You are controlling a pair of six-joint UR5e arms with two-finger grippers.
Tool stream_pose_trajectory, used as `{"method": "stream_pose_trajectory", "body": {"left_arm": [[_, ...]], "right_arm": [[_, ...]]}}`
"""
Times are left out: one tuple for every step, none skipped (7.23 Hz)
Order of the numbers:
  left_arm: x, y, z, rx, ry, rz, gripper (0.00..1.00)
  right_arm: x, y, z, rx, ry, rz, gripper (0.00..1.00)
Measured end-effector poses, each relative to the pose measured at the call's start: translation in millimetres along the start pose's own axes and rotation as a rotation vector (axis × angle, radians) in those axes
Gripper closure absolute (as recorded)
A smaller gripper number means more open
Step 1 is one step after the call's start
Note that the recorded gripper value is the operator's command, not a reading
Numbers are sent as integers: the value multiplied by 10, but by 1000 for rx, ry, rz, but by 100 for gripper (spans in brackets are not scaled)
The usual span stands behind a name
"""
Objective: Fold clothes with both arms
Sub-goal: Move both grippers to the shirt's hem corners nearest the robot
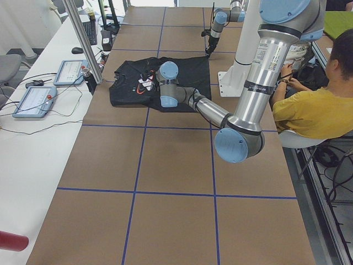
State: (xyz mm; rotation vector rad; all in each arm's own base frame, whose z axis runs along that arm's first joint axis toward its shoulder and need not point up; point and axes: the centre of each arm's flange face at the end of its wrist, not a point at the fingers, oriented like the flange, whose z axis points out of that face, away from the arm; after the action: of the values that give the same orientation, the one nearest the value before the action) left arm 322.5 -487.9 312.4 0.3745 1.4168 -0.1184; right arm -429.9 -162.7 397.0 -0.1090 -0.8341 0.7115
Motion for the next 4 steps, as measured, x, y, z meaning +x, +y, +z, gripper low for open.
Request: {"method": "stream_pose_trajectory", "body": {"left_arm": [[-50,48,-8,-11,-30,-92,1],[-136,189,-49,-21,-57,-185,1],[-257,507,-140,-35,-88,-270,1],[-326,929,-190,-53,-122,-346,1]], "right_arm": [[27,1,-69,-20,10,0,100],[55,7,-117,-43,23,0,100],[68,28,-187,-76,37,1,100],[76,47,-268,-107,47,2,100]]}}
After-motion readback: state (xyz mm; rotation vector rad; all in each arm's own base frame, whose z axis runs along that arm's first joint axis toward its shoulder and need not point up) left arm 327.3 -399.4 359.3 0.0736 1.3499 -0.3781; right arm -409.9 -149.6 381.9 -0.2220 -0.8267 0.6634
